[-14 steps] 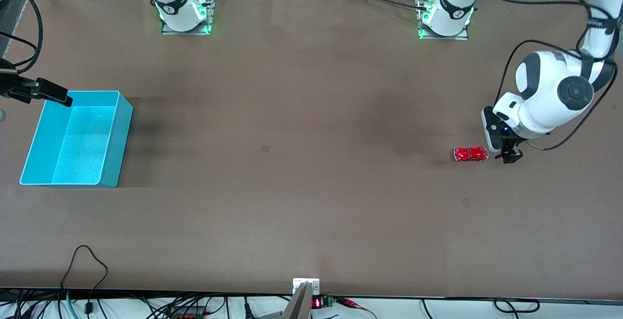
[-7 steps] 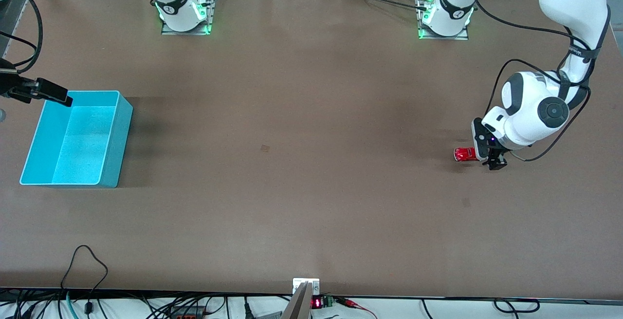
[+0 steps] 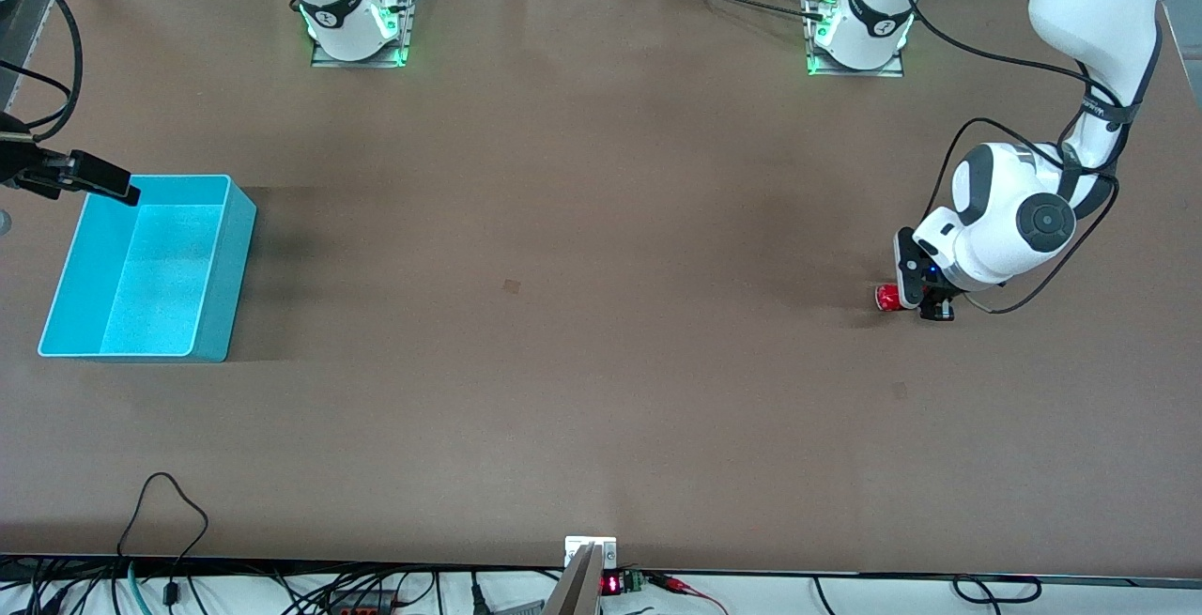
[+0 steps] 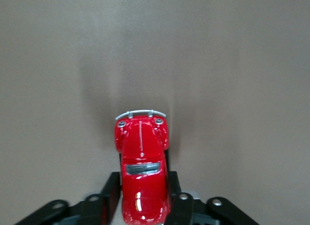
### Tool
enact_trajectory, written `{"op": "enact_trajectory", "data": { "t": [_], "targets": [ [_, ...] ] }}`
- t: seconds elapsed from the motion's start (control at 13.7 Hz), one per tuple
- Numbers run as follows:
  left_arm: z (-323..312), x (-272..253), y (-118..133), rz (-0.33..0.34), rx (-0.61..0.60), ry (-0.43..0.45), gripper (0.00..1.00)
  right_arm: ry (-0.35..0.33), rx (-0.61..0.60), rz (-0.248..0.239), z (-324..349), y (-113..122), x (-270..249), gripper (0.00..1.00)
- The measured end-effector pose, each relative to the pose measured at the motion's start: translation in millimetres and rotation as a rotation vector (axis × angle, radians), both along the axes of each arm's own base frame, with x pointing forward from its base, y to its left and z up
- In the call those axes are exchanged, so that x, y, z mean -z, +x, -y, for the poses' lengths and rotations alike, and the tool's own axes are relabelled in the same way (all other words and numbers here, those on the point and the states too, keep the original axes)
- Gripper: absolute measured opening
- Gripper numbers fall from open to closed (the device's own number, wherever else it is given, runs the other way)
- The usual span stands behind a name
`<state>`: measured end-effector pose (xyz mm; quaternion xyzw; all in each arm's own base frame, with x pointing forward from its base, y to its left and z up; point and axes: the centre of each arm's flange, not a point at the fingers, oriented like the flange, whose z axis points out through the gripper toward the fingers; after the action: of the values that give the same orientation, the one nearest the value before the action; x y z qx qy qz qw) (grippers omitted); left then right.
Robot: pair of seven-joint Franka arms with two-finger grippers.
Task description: Wind red beetle toy and store in blue box
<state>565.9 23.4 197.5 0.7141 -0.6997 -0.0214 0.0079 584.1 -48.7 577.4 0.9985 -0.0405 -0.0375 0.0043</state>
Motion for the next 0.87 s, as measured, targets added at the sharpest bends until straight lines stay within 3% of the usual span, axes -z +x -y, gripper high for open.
{"op": "enact_trajectory", "data": {
  "t": [0.87],
  "targets": [
    [0.1, 0.2, 0.5, -0.001, 0.063, -0.003, 0.40, 0.000, 0.000, 0.000, 0.0, 0.0, 0.0, 1.00]
  ]
}}
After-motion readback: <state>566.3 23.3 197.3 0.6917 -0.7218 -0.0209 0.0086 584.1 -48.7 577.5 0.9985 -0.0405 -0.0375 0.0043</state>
